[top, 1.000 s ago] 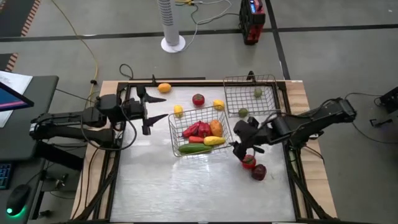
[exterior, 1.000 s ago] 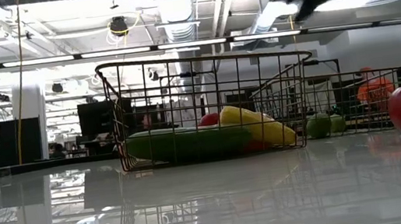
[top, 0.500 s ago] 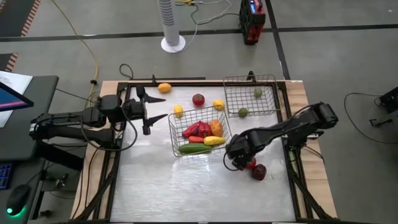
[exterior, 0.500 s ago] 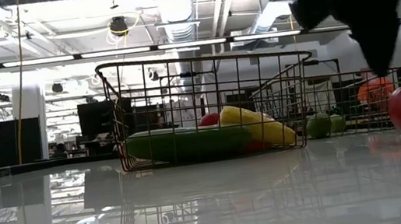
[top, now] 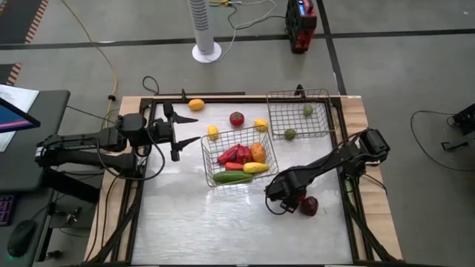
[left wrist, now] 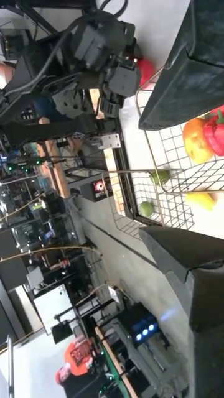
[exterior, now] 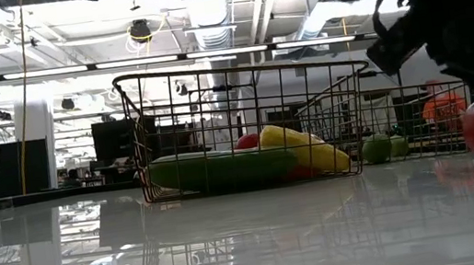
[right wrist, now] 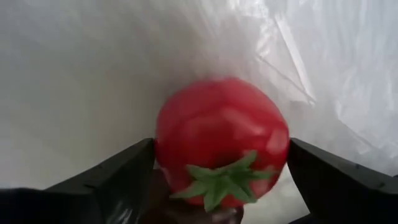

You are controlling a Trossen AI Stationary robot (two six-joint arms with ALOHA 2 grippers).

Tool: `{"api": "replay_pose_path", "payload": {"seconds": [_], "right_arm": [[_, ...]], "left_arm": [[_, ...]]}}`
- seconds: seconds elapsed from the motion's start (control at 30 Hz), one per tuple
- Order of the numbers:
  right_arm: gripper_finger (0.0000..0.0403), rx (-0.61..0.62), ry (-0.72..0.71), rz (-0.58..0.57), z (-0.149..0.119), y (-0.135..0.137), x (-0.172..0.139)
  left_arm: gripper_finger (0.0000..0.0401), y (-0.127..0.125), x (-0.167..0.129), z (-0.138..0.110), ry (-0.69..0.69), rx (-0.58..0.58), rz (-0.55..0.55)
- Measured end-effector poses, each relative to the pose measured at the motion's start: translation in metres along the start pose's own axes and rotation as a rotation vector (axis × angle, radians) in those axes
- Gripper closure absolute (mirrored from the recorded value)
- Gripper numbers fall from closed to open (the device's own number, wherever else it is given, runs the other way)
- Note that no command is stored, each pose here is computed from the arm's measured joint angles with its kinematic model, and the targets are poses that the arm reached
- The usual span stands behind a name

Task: Sort produce into baskets
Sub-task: Put the red tomato into the right wire basket

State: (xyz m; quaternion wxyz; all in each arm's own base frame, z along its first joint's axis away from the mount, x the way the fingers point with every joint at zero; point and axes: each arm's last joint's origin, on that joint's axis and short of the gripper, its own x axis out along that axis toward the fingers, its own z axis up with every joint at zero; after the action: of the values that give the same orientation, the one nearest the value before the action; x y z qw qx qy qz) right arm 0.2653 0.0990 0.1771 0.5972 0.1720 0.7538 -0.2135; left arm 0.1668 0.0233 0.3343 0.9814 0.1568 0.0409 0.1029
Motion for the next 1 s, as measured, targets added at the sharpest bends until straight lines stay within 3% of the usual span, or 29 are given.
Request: {"api": "replay_pose_path", "payload": {"seconds": [0.3,0.63,0.87,1.0], "right_arm": [[0.0046,0.005,-0.006,-0.016,-0.001,-0.013,0.009],[0.0052,0.056,-0.100,-0.061,-0.013,-0.041,-0.020],[0.0052,0.139,-0.291,-0.015,-0.022,-0.078,-0.056],[0.0052,0.254,-0.459,-0.038,-0.024,-0.106,-0.074]], "left_arm": [[0.0149,0.000,0.000,0.000,0.003,0.006,-0.001],[0.0149,0.000,0.000,0.000,0.004,0.015,-0.001],[0.0149,0.000,0.000,-0.001,0.009,0.007,-0.003],[0.0149,0.000,0.000,-0.001,0.009,0.005,-0.003]]}}
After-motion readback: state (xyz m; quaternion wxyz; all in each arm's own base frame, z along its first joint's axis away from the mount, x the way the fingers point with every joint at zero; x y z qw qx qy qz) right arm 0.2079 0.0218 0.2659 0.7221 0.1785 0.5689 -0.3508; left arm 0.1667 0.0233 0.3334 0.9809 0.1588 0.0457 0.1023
